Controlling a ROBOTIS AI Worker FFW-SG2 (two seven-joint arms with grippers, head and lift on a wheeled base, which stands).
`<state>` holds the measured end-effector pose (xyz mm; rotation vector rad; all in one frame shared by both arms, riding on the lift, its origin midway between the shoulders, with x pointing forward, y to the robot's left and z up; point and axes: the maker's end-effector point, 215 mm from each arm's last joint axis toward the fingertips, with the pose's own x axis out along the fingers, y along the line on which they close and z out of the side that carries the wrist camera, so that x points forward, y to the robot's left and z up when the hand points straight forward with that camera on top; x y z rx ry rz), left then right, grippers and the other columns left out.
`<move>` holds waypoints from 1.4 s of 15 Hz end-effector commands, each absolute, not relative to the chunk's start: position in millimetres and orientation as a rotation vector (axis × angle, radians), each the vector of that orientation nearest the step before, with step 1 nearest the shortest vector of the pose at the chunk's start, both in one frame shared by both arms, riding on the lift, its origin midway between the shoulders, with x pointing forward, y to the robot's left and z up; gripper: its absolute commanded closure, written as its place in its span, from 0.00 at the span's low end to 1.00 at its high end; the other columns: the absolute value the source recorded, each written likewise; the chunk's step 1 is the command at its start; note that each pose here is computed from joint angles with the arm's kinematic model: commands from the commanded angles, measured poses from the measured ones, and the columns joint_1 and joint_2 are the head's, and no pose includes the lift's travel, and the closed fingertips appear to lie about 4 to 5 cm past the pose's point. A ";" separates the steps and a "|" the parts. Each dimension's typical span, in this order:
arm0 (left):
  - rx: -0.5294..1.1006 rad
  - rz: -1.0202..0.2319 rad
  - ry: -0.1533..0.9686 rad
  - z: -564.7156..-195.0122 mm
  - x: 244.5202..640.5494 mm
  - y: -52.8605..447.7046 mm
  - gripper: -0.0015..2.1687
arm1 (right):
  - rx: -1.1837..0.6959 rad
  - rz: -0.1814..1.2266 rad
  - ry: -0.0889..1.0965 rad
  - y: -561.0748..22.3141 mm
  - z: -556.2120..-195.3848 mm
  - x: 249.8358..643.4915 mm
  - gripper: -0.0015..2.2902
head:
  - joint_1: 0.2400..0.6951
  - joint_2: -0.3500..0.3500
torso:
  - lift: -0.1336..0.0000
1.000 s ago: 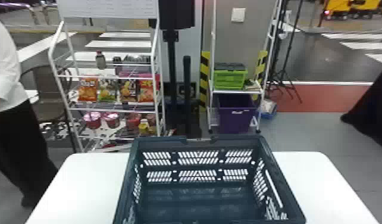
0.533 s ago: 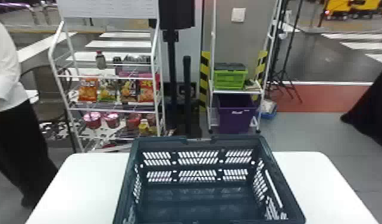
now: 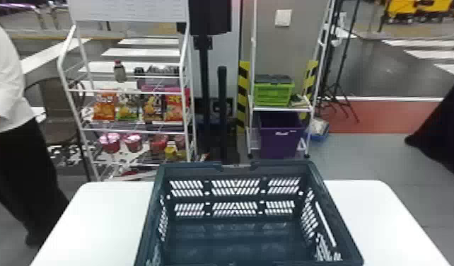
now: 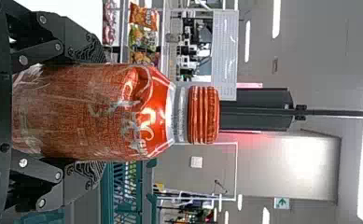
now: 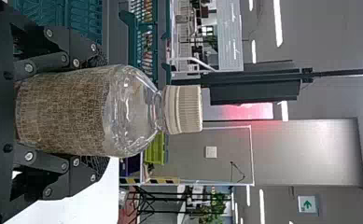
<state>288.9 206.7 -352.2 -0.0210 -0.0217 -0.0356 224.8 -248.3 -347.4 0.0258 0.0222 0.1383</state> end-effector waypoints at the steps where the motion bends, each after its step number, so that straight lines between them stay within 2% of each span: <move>1: -0.021 -0.039 -0.014 -354.8 286.6 204.6 0.99 | 0.025 0.140 0.022 -247.7 -347.4 224.7 0.76 | 0.57 0.50 | 1.00; 21: -0.027 -0.033 0.002 -365.3 286.6 191.0 0.99 | 0.037 0.131 0.020 -249.9 -347.8 227.2 0.76 | 0.57 0.50 | 1.00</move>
